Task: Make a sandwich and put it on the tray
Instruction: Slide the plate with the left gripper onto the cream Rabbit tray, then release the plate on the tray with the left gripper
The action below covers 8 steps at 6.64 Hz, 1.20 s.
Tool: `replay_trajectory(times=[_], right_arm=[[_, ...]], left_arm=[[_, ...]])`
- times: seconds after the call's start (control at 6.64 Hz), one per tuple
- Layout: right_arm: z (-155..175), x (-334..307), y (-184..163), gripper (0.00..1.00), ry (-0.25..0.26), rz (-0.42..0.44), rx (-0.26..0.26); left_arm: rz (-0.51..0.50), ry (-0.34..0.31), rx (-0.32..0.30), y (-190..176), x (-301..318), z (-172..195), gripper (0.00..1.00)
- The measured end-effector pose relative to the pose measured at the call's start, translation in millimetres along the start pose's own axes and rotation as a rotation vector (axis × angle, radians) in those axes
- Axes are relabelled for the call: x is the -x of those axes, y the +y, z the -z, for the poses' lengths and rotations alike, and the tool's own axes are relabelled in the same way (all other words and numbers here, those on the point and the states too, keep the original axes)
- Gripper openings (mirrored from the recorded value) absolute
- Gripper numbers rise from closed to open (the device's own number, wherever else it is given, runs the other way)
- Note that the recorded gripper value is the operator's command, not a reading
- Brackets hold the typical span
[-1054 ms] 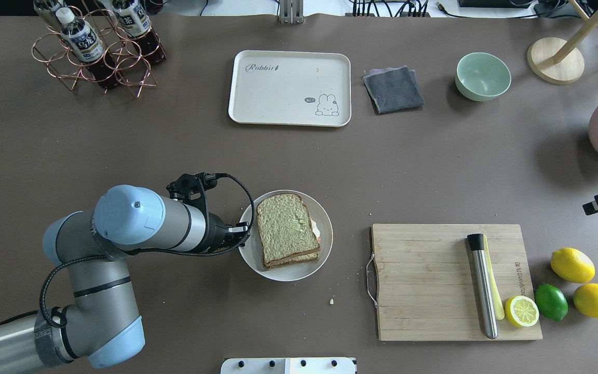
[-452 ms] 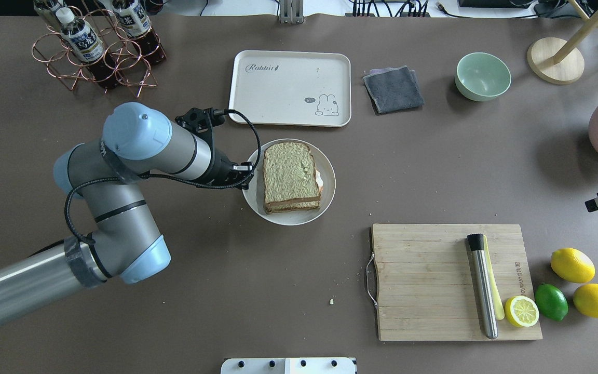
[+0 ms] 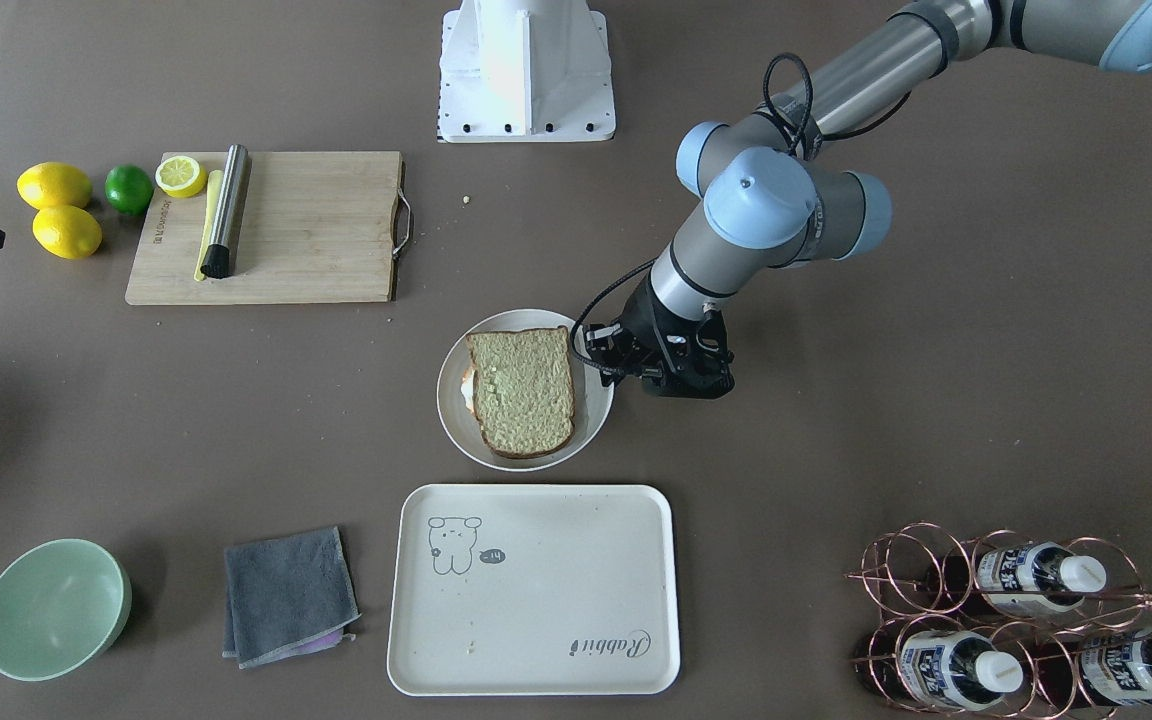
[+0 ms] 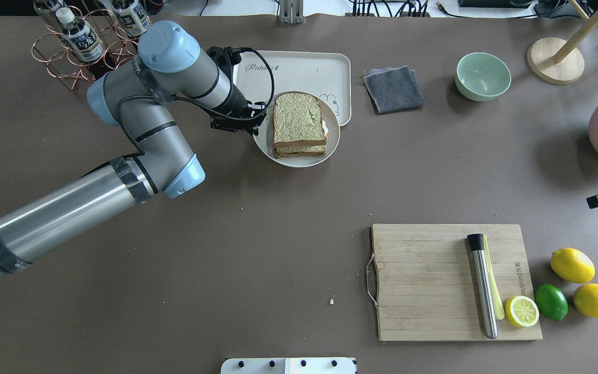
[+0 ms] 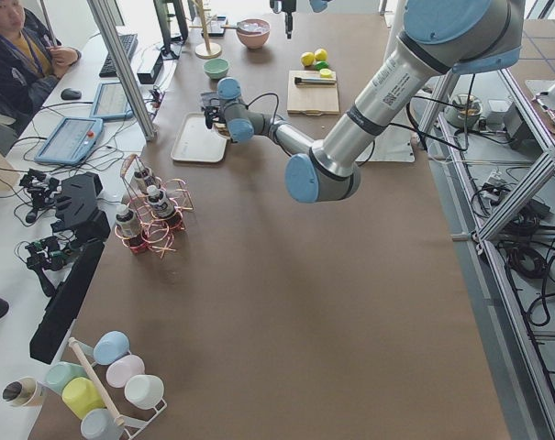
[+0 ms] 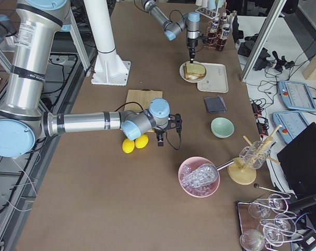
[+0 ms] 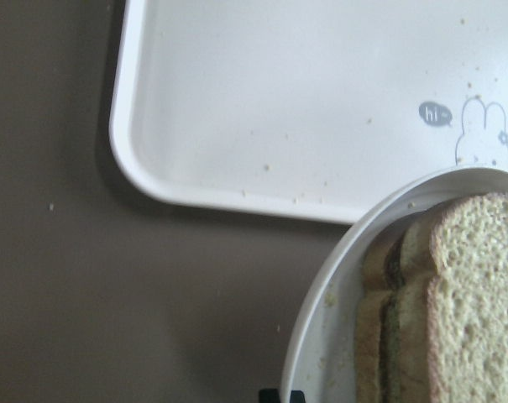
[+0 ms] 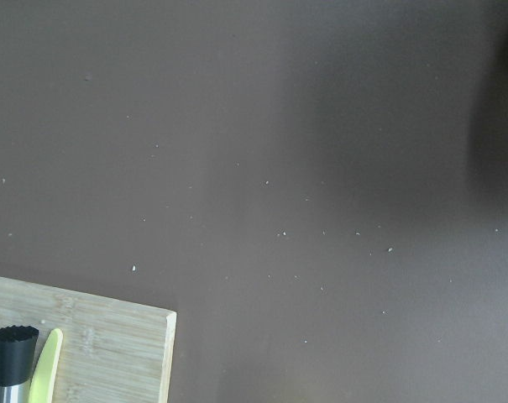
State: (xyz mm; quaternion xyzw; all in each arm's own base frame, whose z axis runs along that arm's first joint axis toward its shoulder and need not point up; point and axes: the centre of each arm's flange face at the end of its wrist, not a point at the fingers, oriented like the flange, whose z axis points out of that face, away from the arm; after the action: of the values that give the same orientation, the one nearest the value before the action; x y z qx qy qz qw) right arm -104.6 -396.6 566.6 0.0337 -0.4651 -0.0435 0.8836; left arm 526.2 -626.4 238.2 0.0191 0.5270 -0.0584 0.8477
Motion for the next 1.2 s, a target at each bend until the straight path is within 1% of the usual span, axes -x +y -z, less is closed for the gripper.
replay_trajectory(times=[0.15, 0.3, 0.45, 0.75, 1.2], right_arm=[[0, 0, 0, 1.00, 0.000, 0.000, 0.000], [0, 0, 0, 1.00, 0.001, 0.000, 0.000], [0, 0, 0, 1.00, 0.001, 0.000, -0.001], [0, 0, 0, 1.00, 0.004, 0.001, -0.003], [-4, 5, -1, 1.00, 0.006, 0.012, 0.002]], left_arm=[[0.019, -0.020, -0.003, -40, -5, -4, 0.00], [0.031, -0.029, -0.009, -63, -5, -9, 0.00], [0.034, -0.029, -0.015, -77, -5, -17, 0.00], [0.048, -0.031, -0.030, -87, -8, -24, 0.00], [0.117, -0.046, -0.091, -95, -1, -28, 0.00]])
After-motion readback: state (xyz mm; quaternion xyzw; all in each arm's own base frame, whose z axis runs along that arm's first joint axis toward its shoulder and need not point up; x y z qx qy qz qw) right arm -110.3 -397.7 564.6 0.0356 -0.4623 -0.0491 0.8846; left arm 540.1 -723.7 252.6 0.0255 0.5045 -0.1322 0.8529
